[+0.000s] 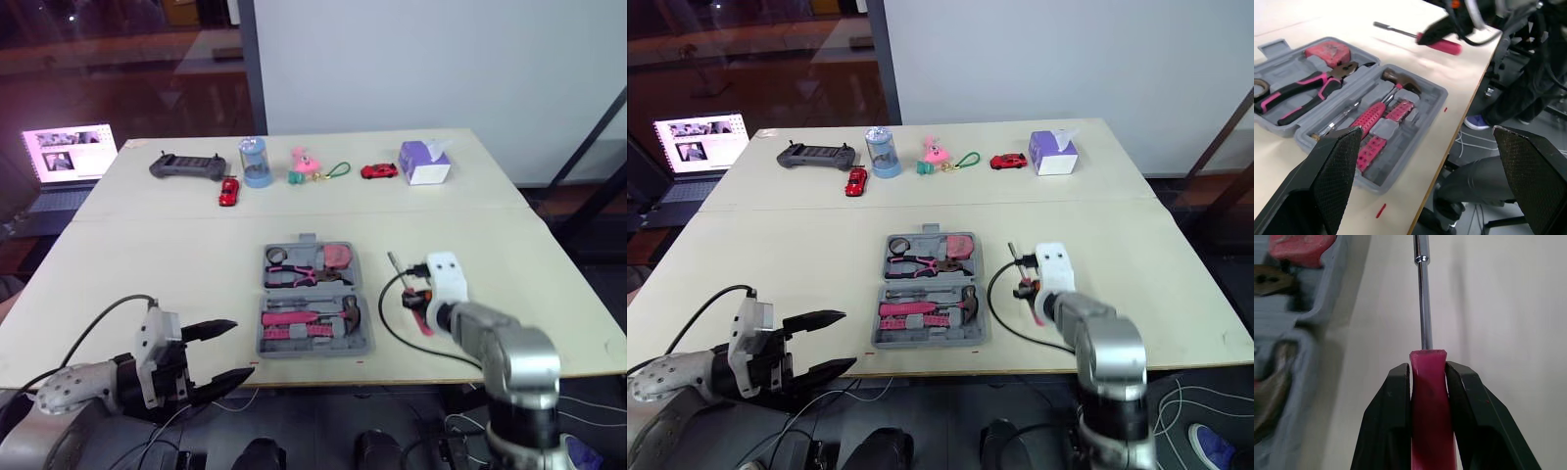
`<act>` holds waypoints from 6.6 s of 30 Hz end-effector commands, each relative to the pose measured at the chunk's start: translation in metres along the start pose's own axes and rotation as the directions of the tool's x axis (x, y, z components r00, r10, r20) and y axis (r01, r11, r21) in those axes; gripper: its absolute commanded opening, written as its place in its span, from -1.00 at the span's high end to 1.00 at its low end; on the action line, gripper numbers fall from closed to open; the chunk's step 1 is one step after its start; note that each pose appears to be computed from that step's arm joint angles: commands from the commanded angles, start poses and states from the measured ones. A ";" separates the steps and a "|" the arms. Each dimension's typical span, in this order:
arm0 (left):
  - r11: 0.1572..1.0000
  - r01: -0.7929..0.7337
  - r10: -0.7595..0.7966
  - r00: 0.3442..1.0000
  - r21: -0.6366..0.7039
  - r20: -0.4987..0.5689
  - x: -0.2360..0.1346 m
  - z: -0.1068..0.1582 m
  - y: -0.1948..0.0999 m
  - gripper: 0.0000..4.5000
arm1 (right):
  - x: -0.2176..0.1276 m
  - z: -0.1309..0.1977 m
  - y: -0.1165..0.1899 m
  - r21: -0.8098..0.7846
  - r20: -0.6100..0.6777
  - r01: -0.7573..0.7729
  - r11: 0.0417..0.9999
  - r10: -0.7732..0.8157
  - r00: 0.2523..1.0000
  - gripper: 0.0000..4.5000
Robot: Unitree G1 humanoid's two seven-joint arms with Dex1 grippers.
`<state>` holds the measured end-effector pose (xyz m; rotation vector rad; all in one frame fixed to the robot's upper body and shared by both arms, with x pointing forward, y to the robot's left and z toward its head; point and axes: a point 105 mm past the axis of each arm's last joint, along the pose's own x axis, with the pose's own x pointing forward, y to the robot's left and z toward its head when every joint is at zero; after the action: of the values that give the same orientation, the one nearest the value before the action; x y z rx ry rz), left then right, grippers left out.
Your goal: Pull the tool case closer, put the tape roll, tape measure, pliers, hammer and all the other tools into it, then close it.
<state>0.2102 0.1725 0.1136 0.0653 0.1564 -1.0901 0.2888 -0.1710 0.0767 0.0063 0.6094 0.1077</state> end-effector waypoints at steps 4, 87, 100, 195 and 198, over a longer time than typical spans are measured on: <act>0.999 0.038 -0.038 0.999 0.031 -0.002 0.003 0.007 0.002 -1.00 | -0.006 -0.012 0.004 -0.014 0.027 0.073 0.997 -0.073 0.997 0.74; 0.997 0.071 -0.070 0.997 0.044 -0.023 -0.002 0.005 -0.004 -1.00 | 0.043 0.021 0.031 -0.166 -0.661 -0.090 -0.982 0.043 0.749 0.78; 0.996 0.072 -0.072 0.997 0.048 0.002 0.008 0.003 0.005 -1.00 | -0.019 0.118 0.042 -0.743 -0.585 -0.365 -0.561 0.279 0.762 0.78; 0.983 0.048 -0.056 0.997 0.175 0.044 0.003 0.036 0.028 -1.00 | 0.050 -0.004 -0.031 -0.117 0.269 0.128 0.985 -0.092 0.959 0.85; 0.984 0.037 -0.046 0.998 0.174 0.048 0.002 0.037 0.030 -1.00 | 0.042 0.013 -0.022 -0.217 0.302 0.099 0.971 -0.030 0.953 0.85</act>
<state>0.2412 0.1774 0.1373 0.1655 0.0559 -1.1510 0.3293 -0.1951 0.0399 -0.1761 0.3646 0.0709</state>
